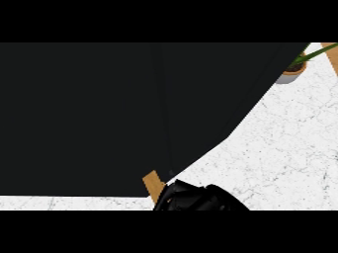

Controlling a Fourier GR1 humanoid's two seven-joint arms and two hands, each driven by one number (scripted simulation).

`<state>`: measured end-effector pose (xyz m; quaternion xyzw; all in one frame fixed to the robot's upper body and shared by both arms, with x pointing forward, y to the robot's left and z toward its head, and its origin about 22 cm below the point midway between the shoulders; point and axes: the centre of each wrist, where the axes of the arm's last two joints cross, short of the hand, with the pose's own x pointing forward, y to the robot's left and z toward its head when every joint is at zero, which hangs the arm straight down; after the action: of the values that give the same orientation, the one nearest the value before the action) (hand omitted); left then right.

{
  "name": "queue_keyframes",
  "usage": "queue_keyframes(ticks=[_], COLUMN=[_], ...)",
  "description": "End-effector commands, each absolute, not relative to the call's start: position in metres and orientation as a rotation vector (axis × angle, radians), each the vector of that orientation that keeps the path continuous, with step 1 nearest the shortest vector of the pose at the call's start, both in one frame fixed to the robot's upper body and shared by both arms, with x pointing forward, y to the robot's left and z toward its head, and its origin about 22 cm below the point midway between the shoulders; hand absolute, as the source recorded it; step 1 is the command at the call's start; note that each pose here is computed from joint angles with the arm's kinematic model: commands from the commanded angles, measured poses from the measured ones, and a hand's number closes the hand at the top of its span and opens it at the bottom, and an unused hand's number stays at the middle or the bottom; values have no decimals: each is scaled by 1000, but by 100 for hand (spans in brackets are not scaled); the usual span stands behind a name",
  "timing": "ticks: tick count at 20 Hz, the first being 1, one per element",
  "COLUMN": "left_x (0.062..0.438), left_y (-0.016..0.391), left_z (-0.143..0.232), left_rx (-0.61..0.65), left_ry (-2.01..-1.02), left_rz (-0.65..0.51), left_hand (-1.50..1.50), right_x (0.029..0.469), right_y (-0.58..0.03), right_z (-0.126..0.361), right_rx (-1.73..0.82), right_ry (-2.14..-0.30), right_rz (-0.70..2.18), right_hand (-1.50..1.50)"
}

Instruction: Pick up the bottled water, place it into the cabinet and close the cabinet

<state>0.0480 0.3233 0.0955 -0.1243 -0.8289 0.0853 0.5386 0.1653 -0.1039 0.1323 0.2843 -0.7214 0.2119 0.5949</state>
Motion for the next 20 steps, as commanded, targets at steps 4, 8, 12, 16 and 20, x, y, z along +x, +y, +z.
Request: queue_keyframes(ticks=[4,8,12,16,20], left_x=[30,33,14,20,-2], left_y=[347,361,357,369,365], left_z=[92,100,115,116,111], left_rx=[-318,-328,-306,-312,-299], left_ry=[-2000,-2000,-2010,-1992,-2003], left_rz=[245,257,274,285,276], left_hand=[-150,-150,-150,-150,-150], right_x=[236,282,315,340,357], right_y=[-104,-96,-116,-110,-112], right_z=[159,153,161,164,151], right_rx=[743,766,761,750,732], right_ry=[-1622,-1601,-1596,-1589,-1563], right_rz=[388,353,362,405,451], right_hand=[150,150,150,150,150])
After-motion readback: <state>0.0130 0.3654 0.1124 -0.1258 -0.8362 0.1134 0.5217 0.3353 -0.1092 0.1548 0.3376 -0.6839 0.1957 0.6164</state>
